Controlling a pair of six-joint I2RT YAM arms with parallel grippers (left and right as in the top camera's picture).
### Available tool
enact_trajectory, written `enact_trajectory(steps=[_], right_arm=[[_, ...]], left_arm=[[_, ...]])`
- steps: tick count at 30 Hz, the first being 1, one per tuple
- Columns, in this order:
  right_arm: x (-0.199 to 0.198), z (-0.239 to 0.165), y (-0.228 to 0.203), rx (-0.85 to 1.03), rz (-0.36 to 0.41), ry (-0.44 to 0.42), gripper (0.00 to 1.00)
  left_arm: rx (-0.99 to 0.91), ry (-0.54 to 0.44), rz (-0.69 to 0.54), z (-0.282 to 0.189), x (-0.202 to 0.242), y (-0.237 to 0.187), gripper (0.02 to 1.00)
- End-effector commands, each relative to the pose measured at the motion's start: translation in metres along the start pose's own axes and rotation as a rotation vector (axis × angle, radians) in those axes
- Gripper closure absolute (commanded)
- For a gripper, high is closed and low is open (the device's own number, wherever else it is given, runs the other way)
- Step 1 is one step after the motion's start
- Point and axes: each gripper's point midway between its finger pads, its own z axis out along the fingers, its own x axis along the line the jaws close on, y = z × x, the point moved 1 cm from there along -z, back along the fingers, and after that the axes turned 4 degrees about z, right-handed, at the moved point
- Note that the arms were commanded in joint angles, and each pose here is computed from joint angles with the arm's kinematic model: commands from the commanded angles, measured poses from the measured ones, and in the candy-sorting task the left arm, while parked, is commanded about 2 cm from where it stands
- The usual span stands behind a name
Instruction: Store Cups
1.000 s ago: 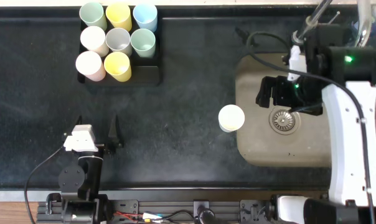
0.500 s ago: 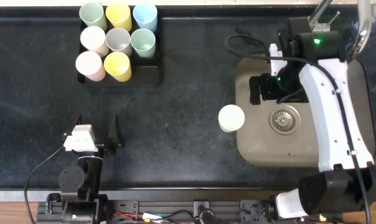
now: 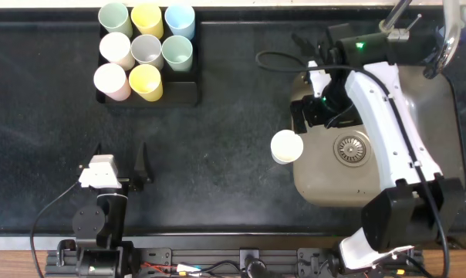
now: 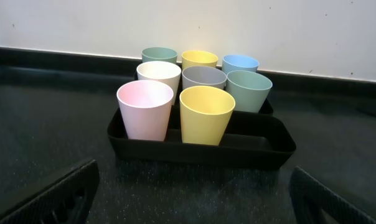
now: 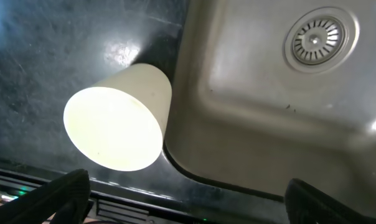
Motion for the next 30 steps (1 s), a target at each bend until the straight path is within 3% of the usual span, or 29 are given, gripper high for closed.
enact_trajectory(steps=[1,11,19,28,30], right_arm=[[0.005,0.016,-0.01,0.058,-0.016,0.006,0.005],[0.008,0.043,-0.019,0.108,-0.014,0.002,0.007],[0.005,0.06,-0.015,0.09,0.042,-0.012,0.005],[0.002,0.072,-0.01,0.066,0.111,-0.036,0.073],[0.002,0.072,-0.007,0.052,0.119,-0.034,0.126]], left_arm=[[-0.004,-0.004,0.021,0.0,0.0,0.0,0.02],[-0.004,-0.004,0.021,0.0,0.0,0.0,0.018],[-0.004,-0.004,0.021,0.0,0.0,0.0,0.018],[-0.004,-0.004,0.021,0.0,0.0,0.0,0.02],[-0.004,-0.004,0.021,0.0,0.0,0.0,0.02]])
